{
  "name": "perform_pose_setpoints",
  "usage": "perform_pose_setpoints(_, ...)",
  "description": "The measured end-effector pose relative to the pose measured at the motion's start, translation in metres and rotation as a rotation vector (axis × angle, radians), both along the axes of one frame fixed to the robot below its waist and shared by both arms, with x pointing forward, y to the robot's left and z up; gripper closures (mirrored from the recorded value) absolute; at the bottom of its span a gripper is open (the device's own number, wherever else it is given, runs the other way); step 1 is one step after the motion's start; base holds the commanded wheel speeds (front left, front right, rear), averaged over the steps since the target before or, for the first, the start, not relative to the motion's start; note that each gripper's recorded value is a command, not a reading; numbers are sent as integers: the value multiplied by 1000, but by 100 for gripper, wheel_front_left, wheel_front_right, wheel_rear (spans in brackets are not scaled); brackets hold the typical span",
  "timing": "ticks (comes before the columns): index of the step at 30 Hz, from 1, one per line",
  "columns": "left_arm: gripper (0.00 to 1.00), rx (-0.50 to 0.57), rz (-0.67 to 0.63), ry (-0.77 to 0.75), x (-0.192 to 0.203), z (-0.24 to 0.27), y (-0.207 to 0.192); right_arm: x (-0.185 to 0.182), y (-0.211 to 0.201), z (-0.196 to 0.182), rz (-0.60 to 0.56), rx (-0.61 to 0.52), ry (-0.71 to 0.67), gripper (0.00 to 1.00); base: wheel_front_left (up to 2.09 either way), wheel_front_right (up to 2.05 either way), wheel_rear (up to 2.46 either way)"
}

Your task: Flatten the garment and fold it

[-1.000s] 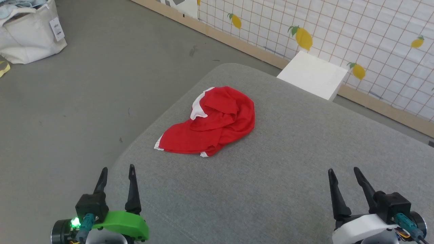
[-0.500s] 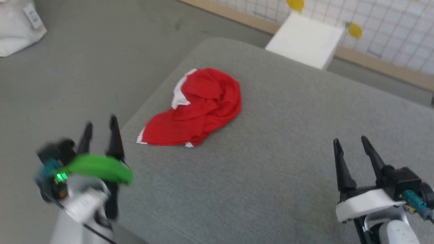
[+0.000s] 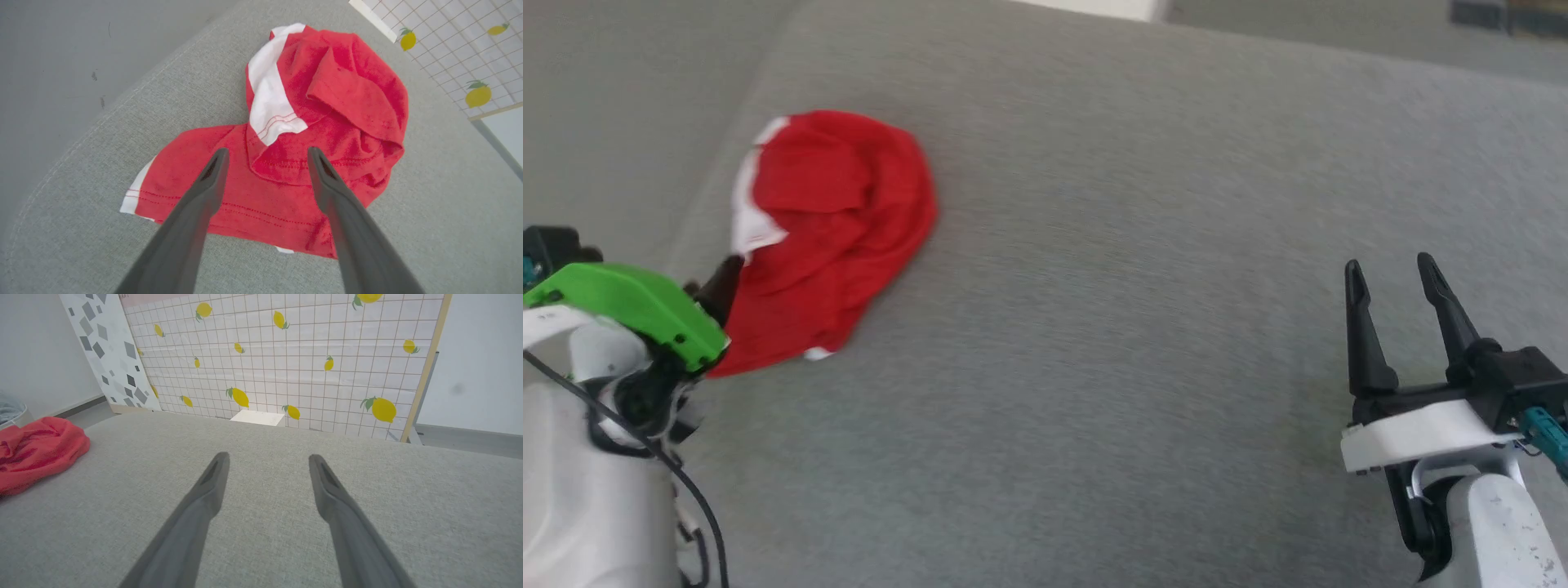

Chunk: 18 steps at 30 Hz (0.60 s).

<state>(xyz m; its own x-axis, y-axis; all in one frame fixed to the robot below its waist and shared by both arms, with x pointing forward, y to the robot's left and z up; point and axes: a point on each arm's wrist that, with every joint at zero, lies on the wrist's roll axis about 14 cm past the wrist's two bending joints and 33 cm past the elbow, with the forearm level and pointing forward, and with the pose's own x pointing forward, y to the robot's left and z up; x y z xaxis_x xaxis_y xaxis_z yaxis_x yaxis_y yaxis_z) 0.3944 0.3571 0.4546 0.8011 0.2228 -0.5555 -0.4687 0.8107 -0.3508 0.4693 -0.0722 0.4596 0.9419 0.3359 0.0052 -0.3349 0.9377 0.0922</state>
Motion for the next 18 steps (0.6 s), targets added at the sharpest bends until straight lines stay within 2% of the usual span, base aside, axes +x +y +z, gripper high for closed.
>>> perform_pose_setpoints(7, 0, -160, -22, 333, -1, -76, -24, -6, -47, -30, -118, -12, 76, 0, 0, 0, 0)
perform_pose_setpoints(11, 0, -170, -29, 441, -1, -96, -28, -14, -69, -46, -174, -29, 121, 0, 0, 0, 0)
perform_pose_setpoints(12, 3, -168, -36, 458, 0, -99, -30, -16, -74, -50, -186, -33, 132, 0, 0, 0, 0)
perform_pose_setpoints(13, 51, -165, -43, 467, 1, -101, -30, -17, -77, -53, -195, -37, 140, 0, 0, 0, 0)
perform_pose_setpoints(15, 100, -139, -62, 476, 5, -102, -31, -21, -85, -58, -214, -45, 158, 0, 0, 0, 0)
perform_pose_setpoints(18, 100, -22, -63, 382, 21, -93, -24, -24, -90, -60, -228, -47, 165, 0, 0, 0, 0)
